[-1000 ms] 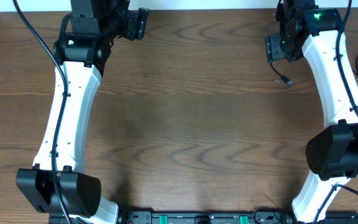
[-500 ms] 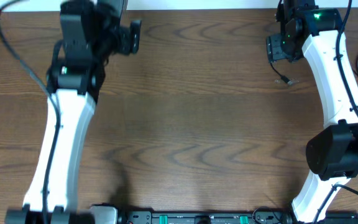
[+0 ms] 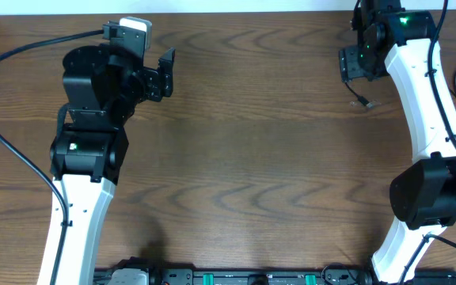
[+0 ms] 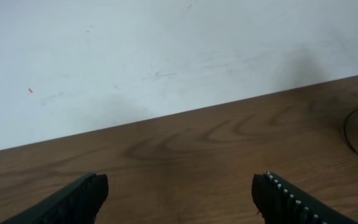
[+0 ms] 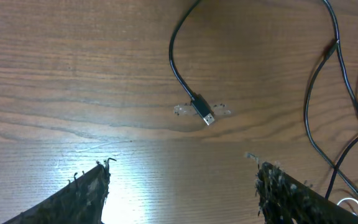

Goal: Untangle cables

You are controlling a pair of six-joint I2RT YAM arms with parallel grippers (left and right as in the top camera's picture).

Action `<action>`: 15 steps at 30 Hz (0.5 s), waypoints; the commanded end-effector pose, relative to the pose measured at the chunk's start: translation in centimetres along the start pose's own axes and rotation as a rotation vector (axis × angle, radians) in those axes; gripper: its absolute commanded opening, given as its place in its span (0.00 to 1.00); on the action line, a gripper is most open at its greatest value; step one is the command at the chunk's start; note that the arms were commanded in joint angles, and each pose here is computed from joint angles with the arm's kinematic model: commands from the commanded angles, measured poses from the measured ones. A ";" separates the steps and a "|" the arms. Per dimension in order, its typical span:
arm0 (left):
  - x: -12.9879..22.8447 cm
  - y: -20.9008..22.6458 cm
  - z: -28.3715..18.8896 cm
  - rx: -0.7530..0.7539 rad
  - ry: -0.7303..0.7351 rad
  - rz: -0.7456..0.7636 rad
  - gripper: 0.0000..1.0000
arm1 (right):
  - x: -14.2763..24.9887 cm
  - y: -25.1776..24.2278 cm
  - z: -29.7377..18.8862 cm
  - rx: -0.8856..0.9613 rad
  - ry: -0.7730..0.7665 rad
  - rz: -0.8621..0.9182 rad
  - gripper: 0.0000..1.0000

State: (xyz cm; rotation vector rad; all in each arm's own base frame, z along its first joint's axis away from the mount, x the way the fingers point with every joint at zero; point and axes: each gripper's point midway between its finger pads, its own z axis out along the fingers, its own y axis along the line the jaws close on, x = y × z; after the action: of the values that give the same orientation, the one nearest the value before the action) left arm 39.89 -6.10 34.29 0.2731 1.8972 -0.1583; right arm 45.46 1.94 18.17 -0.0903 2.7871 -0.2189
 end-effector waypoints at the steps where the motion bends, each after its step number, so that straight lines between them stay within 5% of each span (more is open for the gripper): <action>1: -0.2 0.2 -0.4 -0.017 -0.012 -0.018 0.79 | 0.0 -0.2 -0.3 0.014 -0.002 0.016 0.74; 15: -0.6 -0.4 -5.5 -0.037 -0.169 -0.062 0.80 | 0.1 0.0 -0.4 0.012 -0.001 0.012 0.74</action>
State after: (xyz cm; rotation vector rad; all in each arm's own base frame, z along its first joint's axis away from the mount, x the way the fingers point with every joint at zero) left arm 36.47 -5.46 35.00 0.2000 1.7989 -0.1730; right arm 45.30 1.89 18.12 -0.0862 2.7939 -0.2220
